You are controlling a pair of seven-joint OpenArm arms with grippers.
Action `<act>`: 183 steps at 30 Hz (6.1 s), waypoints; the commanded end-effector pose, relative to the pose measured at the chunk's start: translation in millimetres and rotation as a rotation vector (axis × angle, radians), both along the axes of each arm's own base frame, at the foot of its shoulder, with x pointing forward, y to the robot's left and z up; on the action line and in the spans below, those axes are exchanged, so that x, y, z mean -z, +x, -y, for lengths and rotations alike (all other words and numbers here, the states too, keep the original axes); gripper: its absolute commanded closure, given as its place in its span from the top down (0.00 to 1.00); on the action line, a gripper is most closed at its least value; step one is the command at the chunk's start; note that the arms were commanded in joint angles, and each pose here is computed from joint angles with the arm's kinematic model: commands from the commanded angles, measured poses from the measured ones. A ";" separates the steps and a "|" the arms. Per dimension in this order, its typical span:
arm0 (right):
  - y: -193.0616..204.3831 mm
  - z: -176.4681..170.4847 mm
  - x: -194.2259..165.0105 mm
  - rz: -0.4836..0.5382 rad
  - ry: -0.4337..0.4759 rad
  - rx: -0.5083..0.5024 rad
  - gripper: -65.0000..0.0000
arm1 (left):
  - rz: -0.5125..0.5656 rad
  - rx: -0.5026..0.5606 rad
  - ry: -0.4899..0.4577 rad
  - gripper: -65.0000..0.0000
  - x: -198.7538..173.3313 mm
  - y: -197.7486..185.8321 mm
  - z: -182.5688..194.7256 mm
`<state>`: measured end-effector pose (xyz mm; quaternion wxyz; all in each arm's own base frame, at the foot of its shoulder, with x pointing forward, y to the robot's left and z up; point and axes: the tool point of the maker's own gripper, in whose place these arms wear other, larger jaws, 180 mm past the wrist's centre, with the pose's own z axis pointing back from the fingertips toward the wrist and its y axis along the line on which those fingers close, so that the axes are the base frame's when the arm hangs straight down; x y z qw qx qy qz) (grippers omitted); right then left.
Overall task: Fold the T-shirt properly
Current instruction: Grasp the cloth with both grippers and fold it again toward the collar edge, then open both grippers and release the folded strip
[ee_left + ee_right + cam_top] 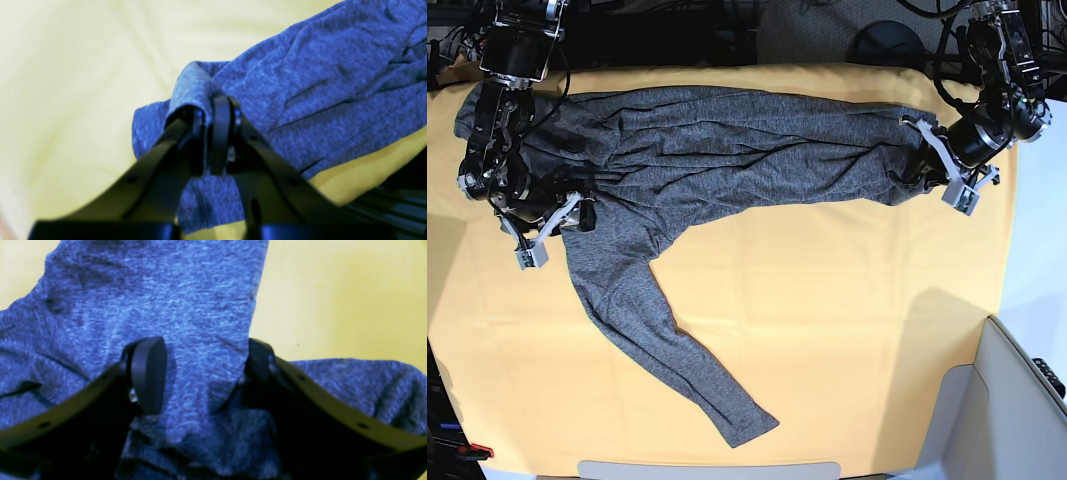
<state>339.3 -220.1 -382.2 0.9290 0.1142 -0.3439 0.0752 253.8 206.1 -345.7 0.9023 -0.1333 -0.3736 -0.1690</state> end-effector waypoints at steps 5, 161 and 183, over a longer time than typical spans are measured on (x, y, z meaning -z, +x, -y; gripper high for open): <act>8.4 3.5 -12.5 0.043 0.001 0.007 0.56 | 0.042 0.004 -0.001 0.00 -11.3 6.8 -1.1; 10.3 118.2 -127.6 0.367 -0.096 0.331 0.54 | -0.140 0.035 0.223 0.53 -10.9 24.9 -56.2; 8.3 117.2 -124.0 0.355 -0.096 0.329 0.54 | -0.215 0.053 0.199 0.62 -3.2 14.1 -52.2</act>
